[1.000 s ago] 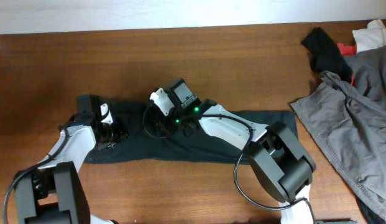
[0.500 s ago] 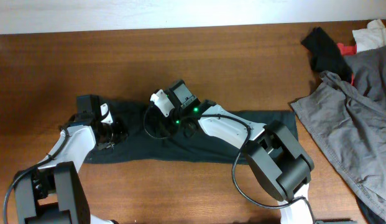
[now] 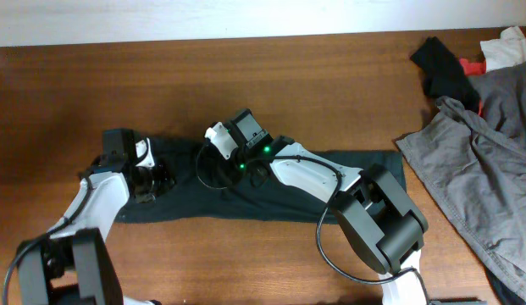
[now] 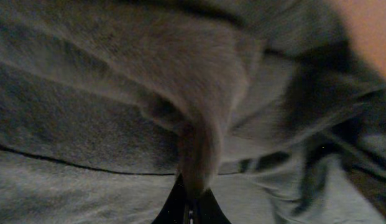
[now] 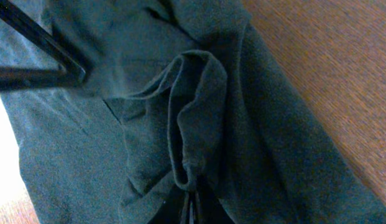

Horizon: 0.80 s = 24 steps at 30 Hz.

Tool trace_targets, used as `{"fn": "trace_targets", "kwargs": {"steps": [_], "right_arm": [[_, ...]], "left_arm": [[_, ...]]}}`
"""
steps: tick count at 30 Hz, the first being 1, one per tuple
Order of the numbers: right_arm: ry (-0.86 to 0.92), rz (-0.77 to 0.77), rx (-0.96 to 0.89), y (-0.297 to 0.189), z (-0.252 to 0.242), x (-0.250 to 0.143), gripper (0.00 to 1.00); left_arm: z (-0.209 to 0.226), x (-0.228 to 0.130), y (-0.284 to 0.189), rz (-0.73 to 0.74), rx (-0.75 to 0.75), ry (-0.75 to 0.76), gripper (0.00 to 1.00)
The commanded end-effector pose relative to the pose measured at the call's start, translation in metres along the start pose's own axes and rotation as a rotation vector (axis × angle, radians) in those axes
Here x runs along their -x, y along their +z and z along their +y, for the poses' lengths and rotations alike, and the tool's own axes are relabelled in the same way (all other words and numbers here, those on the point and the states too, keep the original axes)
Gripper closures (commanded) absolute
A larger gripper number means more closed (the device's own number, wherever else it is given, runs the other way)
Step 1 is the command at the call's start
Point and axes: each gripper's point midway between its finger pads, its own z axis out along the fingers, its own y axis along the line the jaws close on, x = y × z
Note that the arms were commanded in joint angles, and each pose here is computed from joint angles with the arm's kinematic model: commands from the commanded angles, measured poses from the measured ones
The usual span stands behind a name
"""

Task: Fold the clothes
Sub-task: 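Pinch the strip's center with the right gripper and left end with the left gripper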

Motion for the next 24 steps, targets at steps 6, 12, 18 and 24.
{"fn": "trace_targets", "kwargs": {"steps": [6, 12, 18, 24], "right_arm": [[0.022, 0.05, 0.026, -0.009, 0.01, -0.011, 0.95], [0.063, 0.125, 0.153, -0.014, 0.033, -0.029, 0.96], [0.075, 0.122, 0.273, -0.026, 0.056, -0.026, 0.94], [0.123, 0.174, 0.302, -0.035, 0.064, -0.035, 0.94]], "left_arm": [[-0.015, 0.036, -0.053, -0.173, -0.054, 0.014, 0.99], [-0.004, 0.044, -0.069, -0.223, -0.049, -0.029, 0.99], [0.002, 0.04, -0.074, -0.213, -0.042, -0.053, 0.99], [0.007, 0.019, -0.07, -0.128, -0.021, -0.092, 1.0]]}}
